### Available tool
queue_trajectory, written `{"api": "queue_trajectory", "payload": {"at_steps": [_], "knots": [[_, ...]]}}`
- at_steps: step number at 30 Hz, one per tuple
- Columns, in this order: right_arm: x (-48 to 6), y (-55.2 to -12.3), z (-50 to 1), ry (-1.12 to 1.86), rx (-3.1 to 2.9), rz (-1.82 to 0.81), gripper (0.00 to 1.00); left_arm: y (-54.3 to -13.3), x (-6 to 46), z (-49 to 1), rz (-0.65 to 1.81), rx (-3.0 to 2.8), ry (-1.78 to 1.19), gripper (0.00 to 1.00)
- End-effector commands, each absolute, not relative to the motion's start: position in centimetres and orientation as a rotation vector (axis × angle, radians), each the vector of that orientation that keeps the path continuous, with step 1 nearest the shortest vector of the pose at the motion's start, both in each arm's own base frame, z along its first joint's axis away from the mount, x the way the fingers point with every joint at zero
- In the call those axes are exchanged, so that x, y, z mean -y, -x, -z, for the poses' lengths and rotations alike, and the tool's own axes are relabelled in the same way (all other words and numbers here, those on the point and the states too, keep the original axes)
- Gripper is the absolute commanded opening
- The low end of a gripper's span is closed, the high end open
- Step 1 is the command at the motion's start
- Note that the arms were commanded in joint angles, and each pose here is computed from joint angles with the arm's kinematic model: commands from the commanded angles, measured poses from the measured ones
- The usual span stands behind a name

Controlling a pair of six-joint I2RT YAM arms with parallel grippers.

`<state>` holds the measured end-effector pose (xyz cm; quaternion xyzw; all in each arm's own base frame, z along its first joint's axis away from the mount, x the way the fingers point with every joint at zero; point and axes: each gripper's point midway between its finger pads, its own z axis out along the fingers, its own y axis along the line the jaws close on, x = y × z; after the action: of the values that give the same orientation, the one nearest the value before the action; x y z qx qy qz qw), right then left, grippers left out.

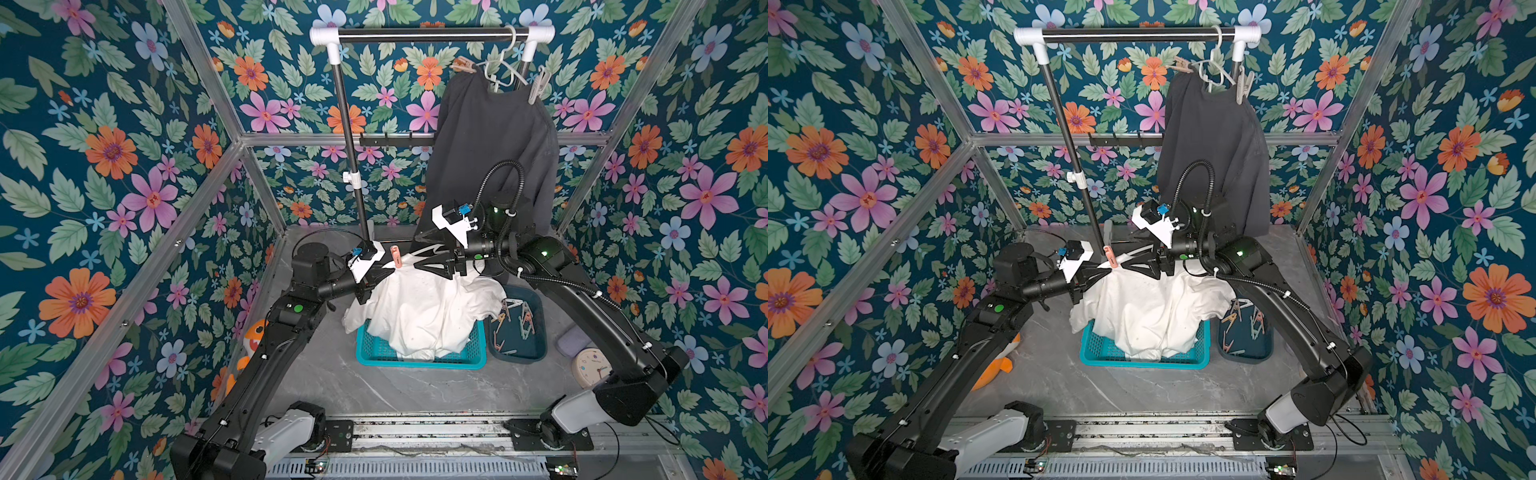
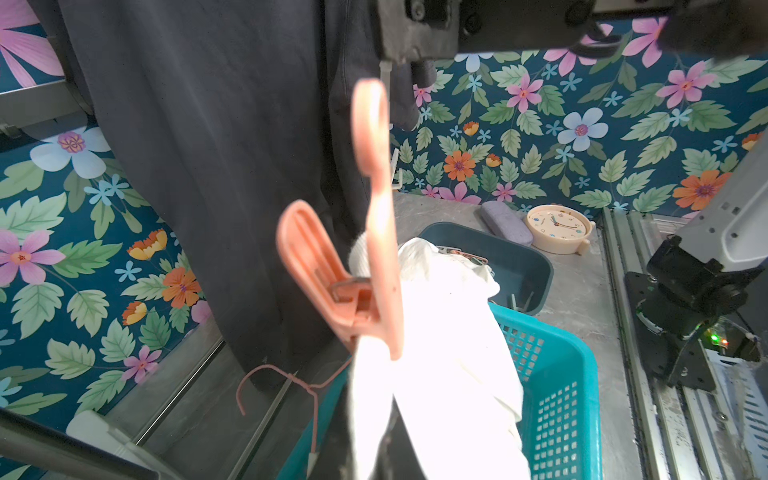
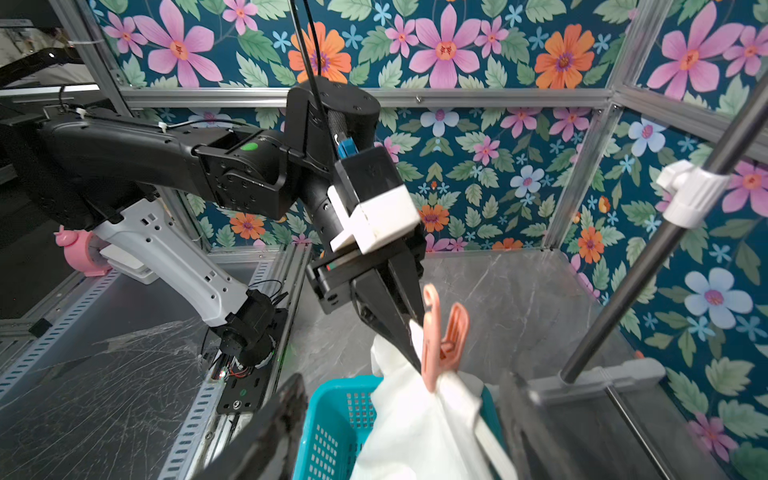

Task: Use clothespins to secure the t-shirt on both sides of the hanger
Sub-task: Clamp the T-shirt on the hanger, then hang the hanger on the clothesline.

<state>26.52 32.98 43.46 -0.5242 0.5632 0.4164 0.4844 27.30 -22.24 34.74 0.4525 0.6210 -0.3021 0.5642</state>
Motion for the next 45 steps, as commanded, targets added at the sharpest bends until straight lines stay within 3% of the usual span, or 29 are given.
{"api": "queue_trajectory", "payload": {"at_steps": [1,24,39,45], "knots": [[-31.4,-27.3,-43.4,1.209,-1.413,-0.978,0.73,-27.4,22.2,-35.8,0.682,-1.403,-1.066,0.00],[-20.7,-29.4,-39.0,0.876,-1.620,-0.941,0.83,-26.7,21.8,-36.5,0.663,-1.363,-1.041,0.00],[-19.7,-31.1,-39.1,0.902,-1.585,-0.953,0.82,-25.3,20.9,-37.5,0.614,-1.361,-1.052,0.00],[-17.4,-30.7,-37.9,0.760,-1.587,-0.867,0.81,-25.8,21.1,-37.6,0.612,-1.364,-1.054,0.00]]}}
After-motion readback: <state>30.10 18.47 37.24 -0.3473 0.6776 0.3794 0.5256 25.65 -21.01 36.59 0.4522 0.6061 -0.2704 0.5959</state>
